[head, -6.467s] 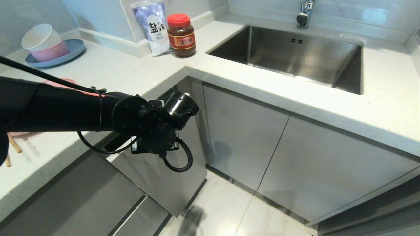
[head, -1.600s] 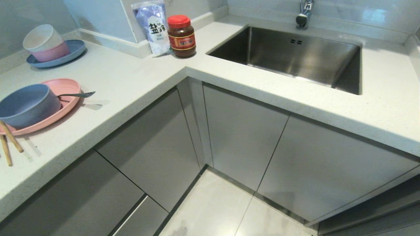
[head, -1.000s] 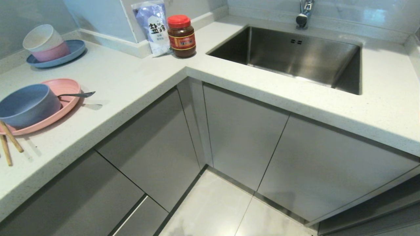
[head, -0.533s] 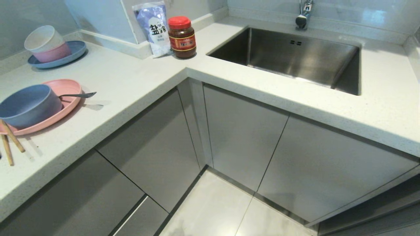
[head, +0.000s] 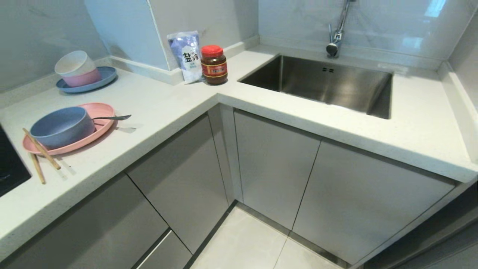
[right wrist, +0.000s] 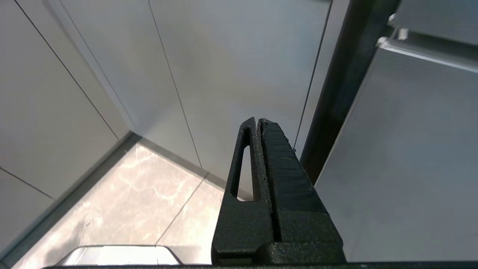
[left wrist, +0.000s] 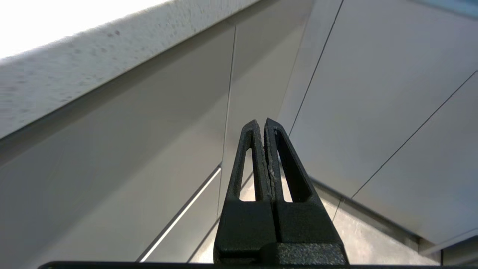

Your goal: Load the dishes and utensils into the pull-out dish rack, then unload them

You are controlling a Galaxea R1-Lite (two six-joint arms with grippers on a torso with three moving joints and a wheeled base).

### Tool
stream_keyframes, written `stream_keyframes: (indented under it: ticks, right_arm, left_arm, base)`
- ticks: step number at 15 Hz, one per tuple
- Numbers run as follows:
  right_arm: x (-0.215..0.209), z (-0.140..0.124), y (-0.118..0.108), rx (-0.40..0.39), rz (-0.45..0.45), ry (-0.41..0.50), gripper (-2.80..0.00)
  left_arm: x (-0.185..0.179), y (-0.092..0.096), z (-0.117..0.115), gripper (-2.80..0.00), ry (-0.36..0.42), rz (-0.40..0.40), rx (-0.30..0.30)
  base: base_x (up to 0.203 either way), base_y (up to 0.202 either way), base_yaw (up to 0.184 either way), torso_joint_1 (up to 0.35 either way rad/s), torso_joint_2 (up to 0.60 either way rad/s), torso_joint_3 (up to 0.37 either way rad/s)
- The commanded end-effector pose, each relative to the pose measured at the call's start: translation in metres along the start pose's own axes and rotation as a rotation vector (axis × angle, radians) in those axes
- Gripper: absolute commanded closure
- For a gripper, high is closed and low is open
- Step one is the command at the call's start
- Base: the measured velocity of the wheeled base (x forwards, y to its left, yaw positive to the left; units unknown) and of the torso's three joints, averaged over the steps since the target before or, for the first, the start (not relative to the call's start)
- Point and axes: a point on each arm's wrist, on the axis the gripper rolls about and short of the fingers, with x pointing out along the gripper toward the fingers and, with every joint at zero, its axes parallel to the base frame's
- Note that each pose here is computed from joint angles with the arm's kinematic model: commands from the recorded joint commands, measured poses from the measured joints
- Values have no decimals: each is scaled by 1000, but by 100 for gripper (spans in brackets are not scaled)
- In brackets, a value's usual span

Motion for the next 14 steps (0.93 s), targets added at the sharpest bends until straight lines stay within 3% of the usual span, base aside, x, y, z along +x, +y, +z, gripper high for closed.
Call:
stream_keyframes:
  ticks: [1,14]
  right_arm:
    - [0,-1,0,0,0,-3,0]
    - [0,0,0,0,0,-3,0]
  left_arm:
    - [2,1,-7,0,27,3,0]
    - [2,1,-7,0,27,3,1]
  base:
    - [0,0,0,-2,3,202]
    - [0,0,0,2,2,203]
